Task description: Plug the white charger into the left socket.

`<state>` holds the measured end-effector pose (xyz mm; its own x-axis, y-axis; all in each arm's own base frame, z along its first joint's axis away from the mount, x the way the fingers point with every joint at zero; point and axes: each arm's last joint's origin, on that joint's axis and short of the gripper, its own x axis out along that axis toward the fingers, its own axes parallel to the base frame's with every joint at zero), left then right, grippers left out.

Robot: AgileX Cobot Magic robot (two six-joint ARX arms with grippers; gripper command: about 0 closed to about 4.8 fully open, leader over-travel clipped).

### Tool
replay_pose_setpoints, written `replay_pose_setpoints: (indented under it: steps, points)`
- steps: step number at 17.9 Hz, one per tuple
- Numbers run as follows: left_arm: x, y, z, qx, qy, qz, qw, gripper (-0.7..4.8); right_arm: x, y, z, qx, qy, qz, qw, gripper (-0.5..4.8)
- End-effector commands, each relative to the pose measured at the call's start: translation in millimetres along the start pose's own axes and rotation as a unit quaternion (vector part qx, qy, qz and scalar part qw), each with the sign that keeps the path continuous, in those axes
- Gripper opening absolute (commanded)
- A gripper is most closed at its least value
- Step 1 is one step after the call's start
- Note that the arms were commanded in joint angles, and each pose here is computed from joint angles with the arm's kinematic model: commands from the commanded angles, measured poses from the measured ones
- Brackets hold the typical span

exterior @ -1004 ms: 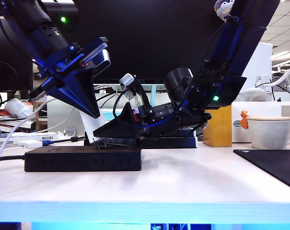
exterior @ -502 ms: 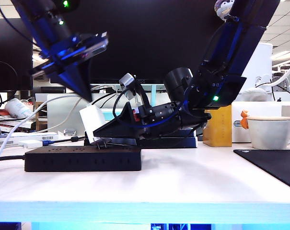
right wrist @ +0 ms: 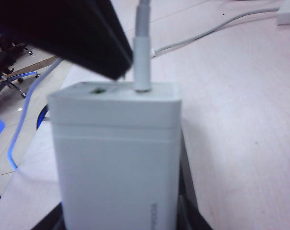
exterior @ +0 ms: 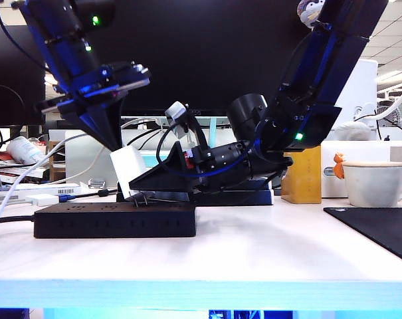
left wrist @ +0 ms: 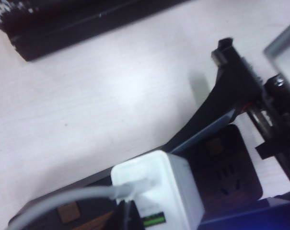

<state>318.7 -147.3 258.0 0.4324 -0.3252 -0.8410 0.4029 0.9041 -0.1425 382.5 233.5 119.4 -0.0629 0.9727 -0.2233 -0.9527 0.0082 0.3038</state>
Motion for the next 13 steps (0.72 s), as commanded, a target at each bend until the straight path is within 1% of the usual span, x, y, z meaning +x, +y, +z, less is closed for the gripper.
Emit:
replay_pose_setpoints:
  steps: [1, 2, 3, 6, 11, 13]
  points:
    - [1, 0.4, 1, 0.001, -0.003, 0.014, 1.000, 0.13, 0, 2, 2, 0.000, -0.001, 0.006, 1.000, 2.83]
    - [1, 1.4, 1, 0.001, -0.004, 0.031, 1.000, 0.13, 0, 2, 2, 0.000, -0.001, 0.006, 1.000, 2.83]
    - [1, 1.6, 1, 0.001, -0.004, 0.035, 0.999, 0.13, 0, 2, 2, 0.000, -0.001, 0.006, 1.000, 2.83]
    - [2, -0.2, 1, 0.001, 0.000, 0.007, 1.000, 0.13, 0, 2, 2, 0.000, -0.002, 0.006, 1.000, 2.83]
    - [15, 1.1, -2, -0.002, 0.021, 0.005, 1.000, 0.13, 0, 2, 2, 0.000, -0.002, 0.006, 1.000, 2.83]
    - [17, 0.0, -2, -0.005, 0.024, -0.012, 1.000, 0.13, 0, 2, 2, 0.000, -0.002, 0.006, 1.000, 2.83]
